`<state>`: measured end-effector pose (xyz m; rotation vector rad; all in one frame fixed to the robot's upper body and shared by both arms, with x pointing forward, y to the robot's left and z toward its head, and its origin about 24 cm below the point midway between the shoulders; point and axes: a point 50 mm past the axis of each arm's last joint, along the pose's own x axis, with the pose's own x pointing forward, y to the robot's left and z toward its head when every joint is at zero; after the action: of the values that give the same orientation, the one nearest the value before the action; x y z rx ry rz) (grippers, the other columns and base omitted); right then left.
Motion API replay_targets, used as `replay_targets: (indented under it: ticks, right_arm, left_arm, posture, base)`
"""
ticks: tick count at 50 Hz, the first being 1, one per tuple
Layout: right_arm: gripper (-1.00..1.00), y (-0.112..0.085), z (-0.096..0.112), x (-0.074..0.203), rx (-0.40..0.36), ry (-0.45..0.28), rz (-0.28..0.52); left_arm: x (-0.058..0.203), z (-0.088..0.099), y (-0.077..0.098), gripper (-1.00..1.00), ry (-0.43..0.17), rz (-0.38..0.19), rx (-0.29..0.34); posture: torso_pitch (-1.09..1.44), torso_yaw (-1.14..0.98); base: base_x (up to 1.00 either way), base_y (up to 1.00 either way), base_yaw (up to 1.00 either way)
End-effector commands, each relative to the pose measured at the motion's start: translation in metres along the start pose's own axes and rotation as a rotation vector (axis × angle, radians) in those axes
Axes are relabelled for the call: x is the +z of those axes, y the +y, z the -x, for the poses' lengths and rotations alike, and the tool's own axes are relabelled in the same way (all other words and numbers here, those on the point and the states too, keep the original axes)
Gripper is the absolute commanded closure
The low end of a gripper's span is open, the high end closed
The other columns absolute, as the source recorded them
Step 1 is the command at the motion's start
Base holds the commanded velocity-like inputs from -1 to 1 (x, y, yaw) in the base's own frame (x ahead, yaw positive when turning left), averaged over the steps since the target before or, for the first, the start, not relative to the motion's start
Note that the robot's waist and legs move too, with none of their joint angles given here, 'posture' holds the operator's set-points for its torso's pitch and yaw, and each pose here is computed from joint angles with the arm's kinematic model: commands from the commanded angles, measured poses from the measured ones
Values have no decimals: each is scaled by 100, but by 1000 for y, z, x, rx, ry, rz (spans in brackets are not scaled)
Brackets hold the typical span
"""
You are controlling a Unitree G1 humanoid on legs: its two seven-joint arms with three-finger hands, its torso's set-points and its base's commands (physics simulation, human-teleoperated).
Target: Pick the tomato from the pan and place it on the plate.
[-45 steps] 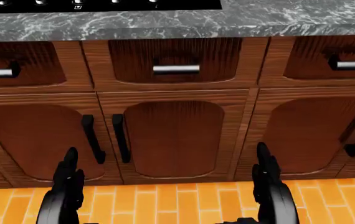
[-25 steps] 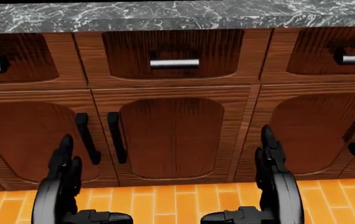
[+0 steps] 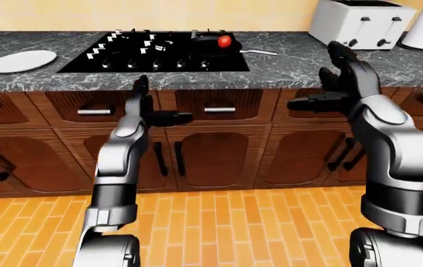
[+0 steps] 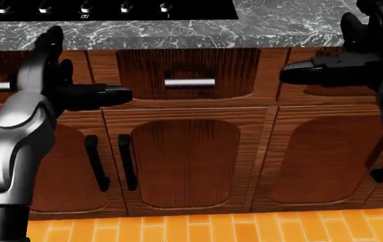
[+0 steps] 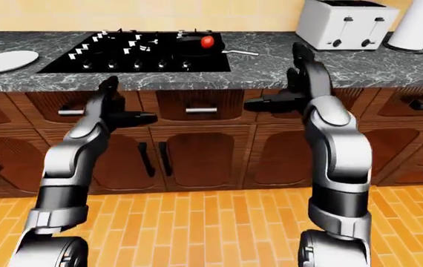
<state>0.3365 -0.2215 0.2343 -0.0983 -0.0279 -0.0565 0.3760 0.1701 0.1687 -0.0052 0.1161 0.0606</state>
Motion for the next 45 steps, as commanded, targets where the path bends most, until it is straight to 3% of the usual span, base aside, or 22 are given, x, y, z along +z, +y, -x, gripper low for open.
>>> replay_targets:
  ticks: [1,7,9,10,11,14,15,19,45]
  right_arm:
    - [-100,-1,-4,27,12,-67,25]
    - [-100,-4,-22,60,24,-54,46]
    - [-100,-5,-23,69,12,-54,68]
    - [-100,-7,-23,73,5,-51,78]
    - [-100,-8,-23,78,5,-55,79]
    - [-100,-5,-29,77,10,-39,134]
    - [-100,-2,-29,78,43,-39,96]
    - [-100,-1,-29,78,42,-42,96]
    - [-100,-8,-18,103,34,-63,135]
  left_arm:
    - [36,-3,-1,-100,-115,-24,12]
    - [65,-16,-5,-100,-146,-87,41]
    - [73,-18,-5,-100,-143,-84,38]
    - [76,-18,-4,-100,-132,-51,30]
    - [78,-17,-4,-100,-140,-64,34]
    - [87,-17,-7,-100,-142,-83,34]
    - [92,-16,-7,-100,-149,-89,37]
    - [108,-8,-7,-100,-184,-109,47]
    - [120,-6,-12,-100,-196,-129,42]
  posture:
    - [0,0]
    - [0,0]
    - [0,0]
    - [0,0]
    - [0,0]
    - [0,0]
    - [0,0]
    - [0,0]
    - [0,0]
  base:
    - [0,0,0]
    - [0,0,0]
    - [0,0,0]
    - [0,0,0]
    - [0,0,0]
    - [0,0,0]
    - [0,0,0]
    - [0,0,0]
    - [19,0,0]
